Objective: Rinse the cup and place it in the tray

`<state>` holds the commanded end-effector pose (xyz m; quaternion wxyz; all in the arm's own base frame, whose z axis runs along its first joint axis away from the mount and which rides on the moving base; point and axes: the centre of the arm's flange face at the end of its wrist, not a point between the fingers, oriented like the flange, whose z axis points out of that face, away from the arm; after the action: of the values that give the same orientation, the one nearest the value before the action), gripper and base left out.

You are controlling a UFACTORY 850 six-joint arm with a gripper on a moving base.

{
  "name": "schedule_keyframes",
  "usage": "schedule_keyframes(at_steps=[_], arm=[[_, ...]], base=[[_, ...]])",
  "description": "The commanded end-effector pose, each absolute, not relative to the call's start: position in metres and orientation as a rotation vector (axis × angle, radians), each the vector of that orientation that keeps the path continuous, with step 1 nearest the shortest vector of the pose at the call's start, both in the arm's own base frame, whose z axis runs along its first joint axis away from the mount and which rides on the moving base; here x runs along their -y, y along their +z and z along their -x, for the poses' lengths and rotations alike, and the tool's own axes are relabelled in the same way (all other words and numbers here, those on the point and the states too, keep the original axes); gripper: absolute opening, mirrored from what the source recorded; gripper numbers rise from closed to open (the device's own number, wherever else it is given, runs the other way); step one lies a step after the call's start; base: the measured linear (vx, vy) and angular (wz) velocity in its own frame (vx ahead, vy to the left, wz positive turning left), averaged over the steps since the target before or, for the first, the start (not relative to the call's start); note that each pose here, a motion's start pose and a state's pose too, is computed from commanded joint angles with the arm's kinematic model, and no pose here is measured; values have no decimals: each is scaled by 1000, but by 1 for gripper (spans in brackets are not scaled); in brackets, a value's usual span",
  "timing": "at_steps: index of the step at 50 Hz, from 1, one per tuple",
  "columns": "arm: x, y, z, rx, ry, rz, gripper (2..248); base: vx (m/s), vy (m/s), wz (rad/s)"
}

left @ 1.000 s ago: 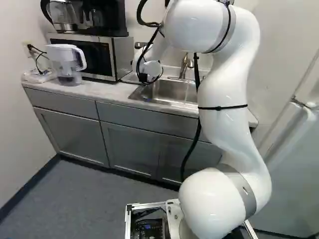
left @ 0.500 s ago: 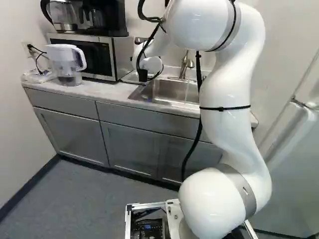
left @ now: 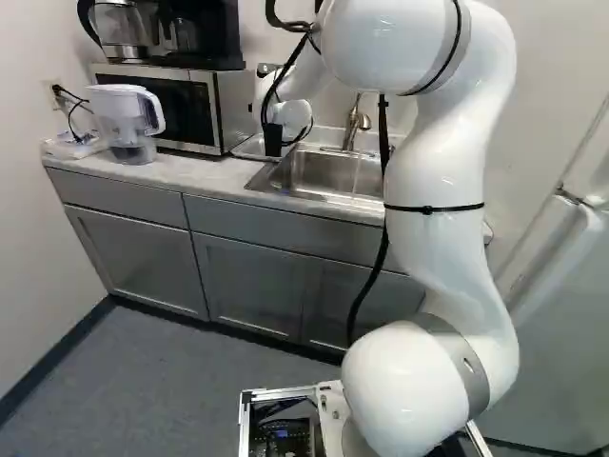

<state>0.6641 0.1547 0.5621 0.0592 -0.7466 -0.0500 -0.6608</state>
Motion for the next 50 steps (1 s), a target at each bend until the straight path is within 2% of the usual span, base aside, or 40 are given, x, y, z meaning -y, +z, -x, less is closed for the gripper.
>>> schedule_keyframes(at_steps=[50], arm=[[-123,608,-658,113,-1953,2323,247]], base=[[0,0,0]])
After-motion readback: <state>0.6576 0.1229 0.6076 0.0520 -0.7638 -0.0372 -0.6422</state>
